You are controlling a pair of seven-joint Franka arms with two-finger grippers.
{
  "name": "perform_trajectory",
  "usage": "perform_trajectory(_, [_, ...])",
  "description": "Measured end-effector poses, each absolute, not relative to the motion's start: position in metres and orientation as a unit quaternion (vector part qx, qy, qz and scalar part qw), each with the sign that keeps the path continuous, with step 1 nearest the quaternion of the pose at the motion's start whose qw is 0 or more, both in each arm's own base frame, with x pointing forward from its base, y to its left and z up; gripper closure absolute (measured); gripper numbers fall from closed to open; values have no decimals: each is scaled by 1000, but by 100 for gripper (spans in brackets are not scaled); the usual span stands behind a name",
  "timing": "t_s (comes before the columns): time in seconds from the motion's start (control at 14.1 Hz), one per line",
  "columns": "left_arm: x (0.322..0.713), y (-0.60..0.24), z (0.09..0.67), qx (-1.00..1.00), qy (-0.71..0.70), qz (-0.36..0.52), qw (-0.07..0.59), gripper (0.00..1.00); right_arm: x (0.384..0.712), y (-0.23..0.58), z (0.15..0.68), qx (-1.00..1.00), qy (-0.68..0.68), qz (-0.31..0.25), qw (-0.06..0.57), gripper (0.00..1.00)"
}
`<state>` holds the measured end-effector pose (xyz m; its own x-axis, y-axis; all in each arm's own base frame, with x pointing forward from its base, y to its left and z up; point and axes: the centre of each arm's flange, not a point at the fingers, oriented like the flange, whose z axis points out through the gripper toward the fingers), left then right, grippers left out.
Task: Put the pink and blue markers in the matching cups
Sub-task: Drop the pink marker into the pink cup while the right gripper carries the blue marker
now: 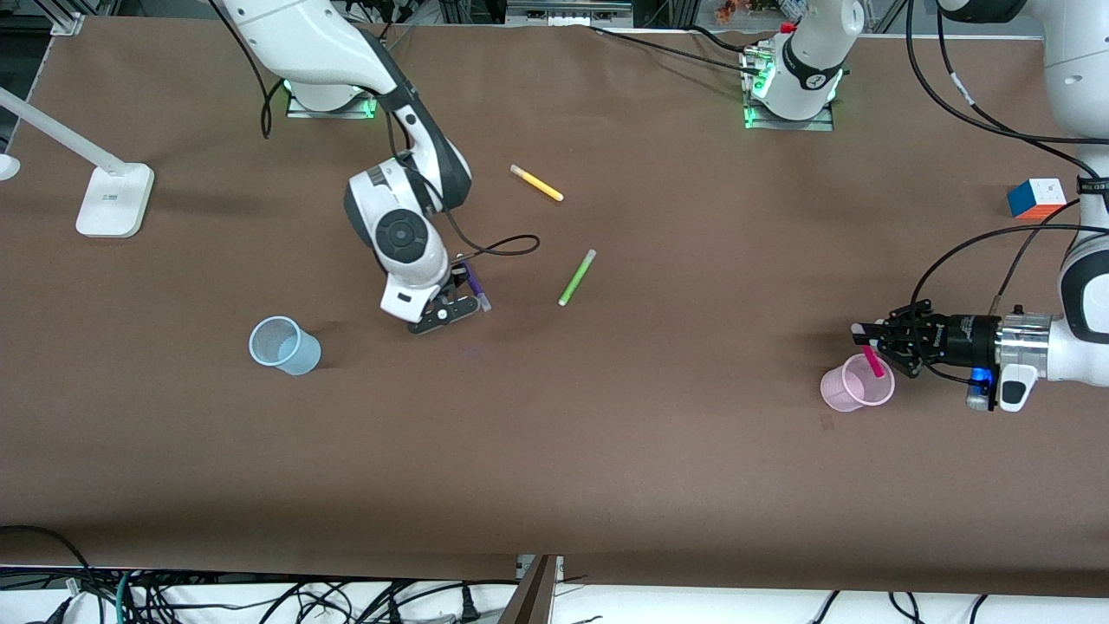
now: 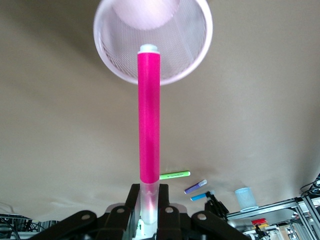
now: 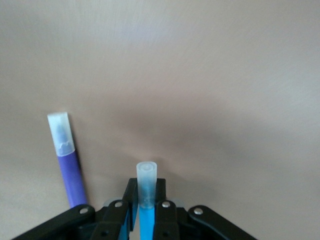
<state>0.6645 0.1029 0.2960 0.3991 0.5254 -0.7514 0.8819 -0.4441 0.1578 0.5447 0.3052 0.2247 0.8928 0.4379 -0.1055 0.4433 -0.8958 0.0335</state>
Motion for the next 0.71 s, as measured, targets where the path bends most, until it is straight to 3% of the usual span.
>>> perform_trajectory(0.21, [666, 108, 290, 783, 449, -321, 286, 82, 567, 269, 289, 960, 276, -37, 29, 83])
perform_trajectory(0.28, [667, 108, 291, 784, 448, -321, 287, 76, 572, 258, 308, 953, 298, -41, 30, 83])
perform_trajectory(0.5, [669, 105, 295, 786, 444, -319, 288, 46, 589, 224, 354, 928, 370, -39, 17, 83])
perform_trajectory(0.71, [671, 100, 298, 800, 415, -314, 297, 15, 609, 171, 374, 889, 455, -20, -42, 83])
